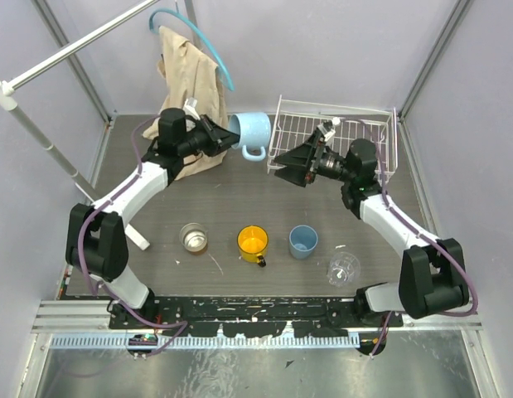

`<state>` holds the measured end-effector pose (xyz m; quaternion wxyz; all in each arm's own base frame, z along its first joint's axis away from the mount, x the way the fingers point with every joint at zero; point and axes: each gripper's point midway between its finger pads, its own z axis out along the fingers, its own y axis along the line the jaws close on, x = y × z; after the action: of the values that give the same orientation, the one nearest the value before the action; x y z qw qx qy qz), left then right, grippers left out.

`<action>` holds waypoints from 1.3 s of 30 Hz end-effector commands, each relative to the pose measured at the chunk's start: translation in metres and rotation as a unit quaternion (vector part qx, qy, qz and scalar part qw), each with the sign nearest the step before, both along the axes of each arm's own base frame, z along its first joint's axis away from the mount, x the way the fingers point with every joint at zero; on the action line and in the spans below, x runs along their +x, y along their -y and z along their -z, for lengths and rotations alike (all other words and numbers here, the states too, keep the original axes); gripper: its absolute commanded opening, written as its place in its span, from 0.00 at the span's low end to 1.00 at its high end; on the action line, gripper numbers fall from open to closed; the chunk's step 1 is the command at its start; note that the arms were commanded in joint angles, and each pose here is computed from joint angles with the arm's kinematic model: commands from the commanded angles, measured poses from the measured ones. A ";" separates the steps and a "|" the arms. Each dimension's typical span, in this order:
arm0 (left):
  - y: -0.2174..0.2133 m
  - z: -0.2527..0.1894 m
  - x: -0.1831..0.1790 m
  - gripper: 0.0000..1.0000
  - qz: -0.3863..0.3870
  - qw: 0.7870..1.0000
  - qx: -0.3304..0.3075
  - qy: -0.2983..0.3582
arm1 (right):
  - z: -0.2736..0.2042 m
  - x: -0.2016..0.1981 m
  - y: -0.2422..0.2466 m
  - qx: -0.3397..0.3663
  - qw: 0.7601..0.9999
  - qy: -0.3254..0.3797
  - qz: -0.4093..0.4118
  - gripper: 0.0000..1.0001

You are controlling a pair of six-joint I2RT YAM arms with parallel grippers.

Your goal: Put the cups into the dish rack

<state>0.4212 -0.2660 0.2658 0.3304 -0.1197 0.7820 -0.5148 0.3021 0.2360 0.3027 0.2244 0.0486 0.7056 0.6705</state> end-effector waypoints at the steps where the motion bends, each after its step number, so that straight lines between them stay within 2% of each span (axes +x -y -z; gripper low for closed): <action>1: 0.016 -0.094 -0.016 0.00 0.033 0.985 -0.140 0.096 | -0.044 -0.021 -0.018 0.102 0.994 0.014 -0.033 0.81; 7: 0.031 -0.107 -0.038 0.00 0.050 0.980 -0.166 0.096 | -0.049 -0.018 -0.033 0.124 0.991 0.027 -0.030 0.81; 14: 0.030 -0.110 -0.058 0.00 0.049 0.981 -0.157 0.100 | -0.049 -0.001 -0.035 0.143 0.989 0.034 0.001 0.79; 18: 0.026 -0.111 -0.068 0.00 0.050 0.983 -0.142 0.105 | -0.052 0.003 -0.043 0.152 0.988 0.036 -0.001 0.71; 28: 0.024 -0.102 -0.072 0.00 0.043 0.984 -0.131 0.114 | -0.067 -0.002 -0.065 0.172 0.984 0.055 -0.007 0.66; 39: 0.031 -0.102 -0.076 0.00 0.051 0.982 -0.128 0.127 | -0.072 0.005 -0.072 0.195 0.980 0.048 0.003 0.54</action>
<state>0.3666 -0.2898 0.3100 0.3380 -0.1167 0.7221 -0.5923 0.3059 0.3101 0.3351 0.2079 0.0779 0.5990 0.7693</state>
